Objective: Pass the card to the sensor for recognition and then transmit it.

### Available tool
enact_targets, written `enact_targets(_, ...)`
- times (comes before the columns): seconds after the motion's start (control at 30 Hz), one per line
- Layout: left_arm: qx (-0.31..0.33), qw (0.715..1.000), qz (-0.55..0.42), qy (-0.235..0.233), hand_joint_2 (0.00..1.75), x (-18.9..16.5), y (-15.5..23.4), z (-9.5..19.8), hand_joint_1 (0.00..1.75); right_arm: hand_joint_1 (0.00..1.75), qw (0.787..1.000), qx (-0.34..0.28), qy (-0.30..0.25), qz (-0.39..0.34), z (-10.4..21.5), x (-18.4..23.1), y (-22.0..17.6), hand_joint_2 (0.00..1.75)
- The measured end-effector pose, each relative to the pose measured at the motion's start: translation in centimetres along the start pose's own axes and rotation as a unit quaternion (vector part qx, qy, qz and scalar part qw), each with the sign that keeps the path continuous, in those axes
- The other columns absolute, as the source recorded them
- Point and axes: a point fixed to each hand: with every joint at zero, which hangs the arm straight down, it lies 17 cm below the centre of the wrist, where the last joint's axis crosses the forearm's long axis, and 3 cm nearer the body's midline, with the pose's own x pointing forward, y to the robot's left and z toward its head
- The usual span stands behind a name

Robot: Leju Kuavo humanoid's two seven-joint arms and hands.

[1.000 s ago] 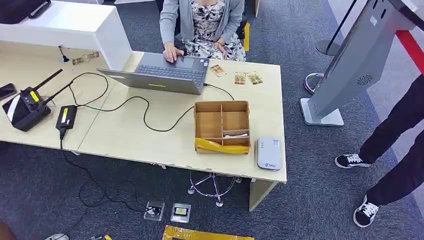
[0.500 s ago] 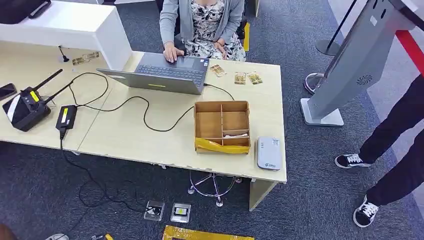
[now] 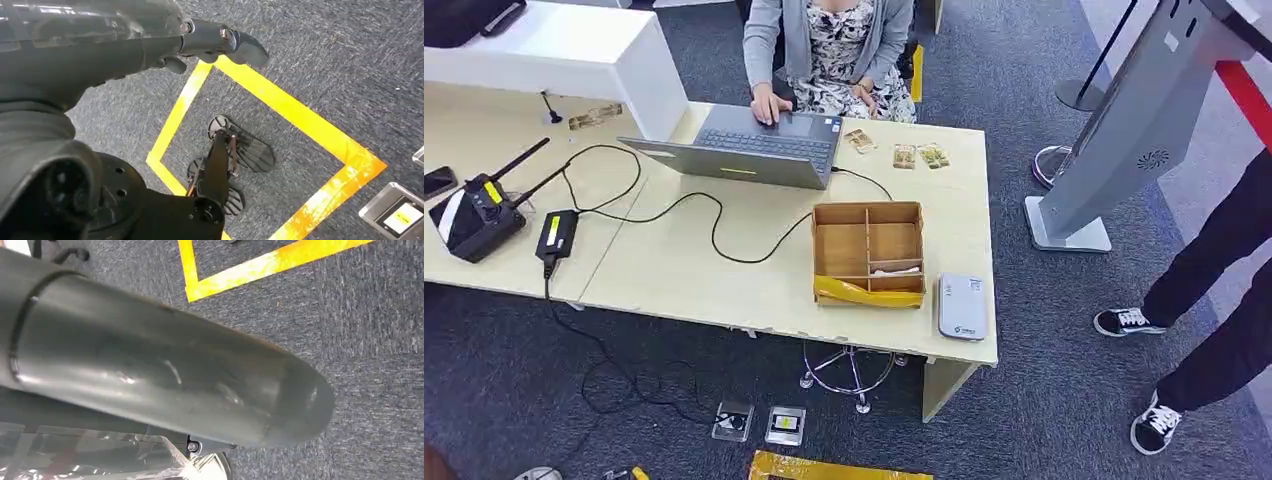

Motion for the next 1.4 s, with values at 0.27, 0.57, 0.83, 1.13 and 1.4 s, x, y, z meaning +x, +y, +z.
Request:
enact_targets(0.27,-0.01,1.0,0.0,0.003,0.0,-0.1,-0.5,0.1,0.0,0.0,1.0,0.002,0.0,0.0,0.0,0.0,-0.1,0.0)
enact_targets(0.57,-0.014,1.0,-0.001,0.002,0.0,-0.1,-0.6,0.1,0.0,0.0,1.0,0.002,0.0,-0.003,0.0,0.0,-0.1,0.0)
enact_targets(0.83,-0.018,1.0,-0.004,0.001,0.0,0.0,-0.7,0.1,0.0,0.0,1.0,0.003,0.001,-0.008,0.0,0.0,0.1,0.0)
enact_targets(1.13,-0.039,0.999,0.0,0.006,0.0,0.0,-1.1,0.2,0.0,0.0,1.0,0.004,-0.004,-0.016,0.2,0.2,0.6,0.0)
enact_targets(1.4,-0.042,0.999,0.001,0.005,0.0,0.2,-0.8,0.1,0.0,0.0,1.0,0.005,-0.013,-0.017,0.2,0.5,0.6,0.0)
